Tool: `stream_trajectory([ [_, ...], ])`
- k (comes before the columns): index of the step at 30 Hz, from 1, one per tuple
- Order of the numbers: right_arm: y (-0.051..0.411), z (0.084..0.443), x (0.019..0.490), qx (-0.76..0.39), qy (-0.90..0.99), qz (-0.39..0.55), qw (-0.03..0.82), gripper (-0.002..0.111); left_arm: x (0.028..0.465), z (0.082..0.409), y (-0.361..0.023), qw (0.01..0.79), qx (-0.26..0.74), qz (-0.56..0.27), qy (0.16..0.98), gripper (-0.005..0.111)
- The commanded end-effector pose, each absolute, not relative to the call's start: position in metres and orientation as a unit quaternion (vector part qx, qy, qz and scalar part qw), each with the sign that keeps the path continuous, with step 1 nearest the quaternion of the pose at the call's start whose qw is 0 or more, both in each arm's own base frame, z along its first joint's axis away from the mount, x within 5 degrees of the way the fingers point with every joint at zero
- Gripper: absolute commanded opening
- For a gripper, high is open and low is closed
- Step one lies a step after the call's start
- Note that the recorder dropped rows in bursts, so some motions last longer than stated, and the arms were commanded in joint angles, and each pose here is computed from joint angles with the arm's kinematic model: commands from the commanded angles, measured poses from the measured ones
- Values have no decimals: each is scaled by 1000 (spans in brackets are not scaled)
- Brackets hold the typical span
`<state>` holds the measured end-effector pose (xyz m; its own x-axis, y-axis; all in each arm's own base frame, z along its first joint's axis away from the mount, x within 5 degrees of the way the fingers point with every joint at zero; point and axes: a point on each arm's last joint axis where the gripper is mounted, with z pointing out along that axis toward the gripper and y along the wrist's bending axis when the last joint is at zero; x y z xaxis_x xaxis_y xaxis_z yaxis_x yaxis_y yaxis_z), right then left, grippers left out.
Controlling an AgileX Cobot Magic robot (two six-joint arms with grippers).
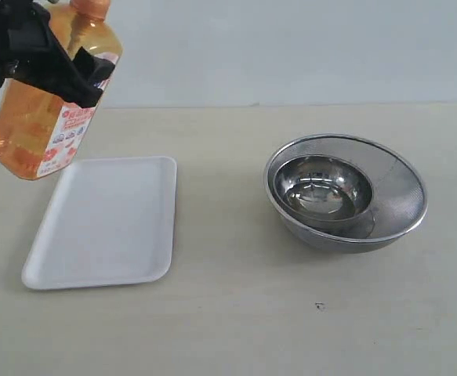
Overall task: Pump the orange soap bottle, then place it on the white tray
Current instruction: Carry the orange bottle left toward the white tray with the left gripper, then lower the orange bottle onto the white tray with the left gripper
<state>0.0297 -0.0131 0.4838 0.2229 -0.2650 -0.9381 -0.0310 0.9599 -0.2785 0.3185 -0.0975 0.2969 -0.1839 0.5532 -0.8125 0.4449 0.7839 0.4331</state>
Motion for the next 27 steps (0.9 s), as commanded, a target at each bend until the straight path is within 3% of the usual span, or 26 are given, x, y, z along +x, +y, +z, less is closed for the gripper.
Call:
stream_trajectory([
  [1,-14,484,28,-117,615,-72,776,0,318,311,-90,577,248,39,777,5],
  [9,-14,482,28,-109,626,-65,769,0,318,310,-91,578,195,-3,793,5],
  [13,-16,479,29,-103,642,-65,757,0,324,308,-85,587,107,-18,802,5],
  [20,-16,478,29,-87,648,-48,755,0,332,286,-80,607,31,-29,794,5],
  [27,-15,477,29,-86,649,-43,754,0,317,262,-93,682,71,-121,718,5],
])
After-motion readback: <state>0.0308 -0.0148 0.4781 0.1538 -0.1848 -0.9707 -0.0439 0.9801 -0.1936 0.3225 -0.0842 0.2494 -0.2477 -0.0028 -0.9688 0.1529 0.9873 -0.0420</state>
